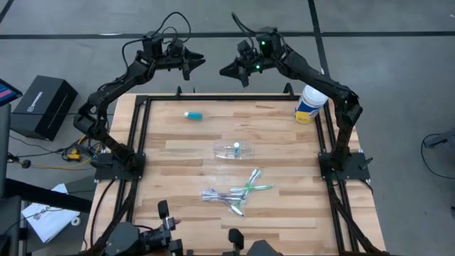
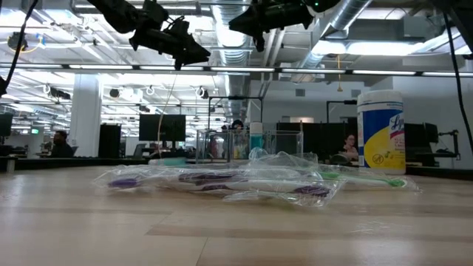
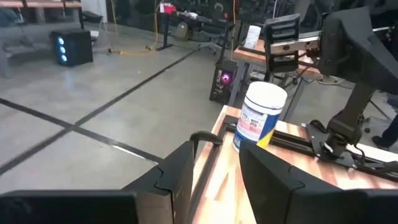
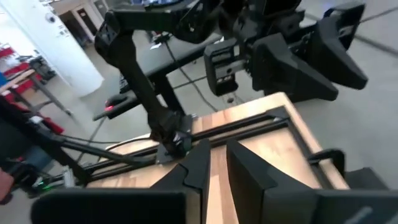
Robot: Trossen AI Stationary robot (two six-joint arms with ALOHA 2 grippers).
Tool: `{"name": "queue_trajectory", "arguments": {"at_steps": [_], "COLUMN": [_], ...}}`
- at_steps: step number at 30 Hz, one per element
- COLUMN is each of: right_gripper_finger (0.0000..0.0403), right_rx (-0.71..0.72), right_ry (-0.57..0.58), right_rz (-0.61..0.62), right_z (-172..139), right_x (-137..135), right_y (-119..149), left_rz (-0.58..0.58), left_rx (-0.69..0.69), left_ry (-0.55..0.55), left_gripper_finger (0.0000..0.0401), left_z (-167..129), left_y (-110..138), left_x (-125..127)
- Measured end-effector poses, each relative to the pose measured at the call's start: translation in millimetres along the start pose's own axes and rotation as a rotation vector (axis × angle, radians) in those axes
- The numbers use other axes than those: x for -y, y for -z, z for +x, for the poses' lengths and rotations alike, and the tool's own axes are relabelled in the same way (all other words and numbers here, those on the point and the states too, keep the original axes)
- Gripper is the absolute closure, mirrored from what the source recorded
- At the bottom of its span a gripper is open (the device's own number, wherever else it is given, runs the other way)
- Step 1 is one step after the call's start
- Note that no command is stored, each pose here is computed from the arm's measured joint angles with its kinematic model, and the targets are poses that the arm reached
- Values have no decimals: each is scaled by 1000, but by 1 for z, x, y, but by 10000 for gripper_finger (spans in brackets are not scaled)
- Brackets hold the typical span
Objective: Pick & Place toothbrushing station
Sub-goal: Put the blue mouthwash bottle into the transparent organizer
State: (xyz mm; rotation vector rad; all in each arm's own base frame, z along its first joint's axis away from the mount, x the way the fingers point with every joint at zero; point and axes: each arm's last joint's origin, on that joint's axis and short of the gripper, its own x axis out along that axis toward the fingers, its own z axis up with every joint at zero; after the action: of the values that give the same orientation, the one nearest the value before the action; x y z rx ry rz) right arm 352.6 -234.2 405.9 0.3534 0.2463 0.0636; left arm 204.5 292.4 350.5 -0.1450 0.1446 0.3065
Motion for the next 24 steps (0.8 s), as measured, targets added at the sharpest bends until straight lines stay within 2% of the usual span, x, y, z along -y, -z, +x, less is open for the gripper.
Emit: {"name": "queue_trajectory", "arguments": {"at_steps": [24], "right_gripper_finger": [356], "right_rx": [-11], "right_ry": [-62], "right_rz": [-13], "right_z": [5], "right_x": [-6], "right_y": [2], "left_rz": [-29], "left_rx": [-15], "left_ry": [11], "left_gripper_finger": [281], "left_z": [4], "left_y": [1], "left_x": [6]}}
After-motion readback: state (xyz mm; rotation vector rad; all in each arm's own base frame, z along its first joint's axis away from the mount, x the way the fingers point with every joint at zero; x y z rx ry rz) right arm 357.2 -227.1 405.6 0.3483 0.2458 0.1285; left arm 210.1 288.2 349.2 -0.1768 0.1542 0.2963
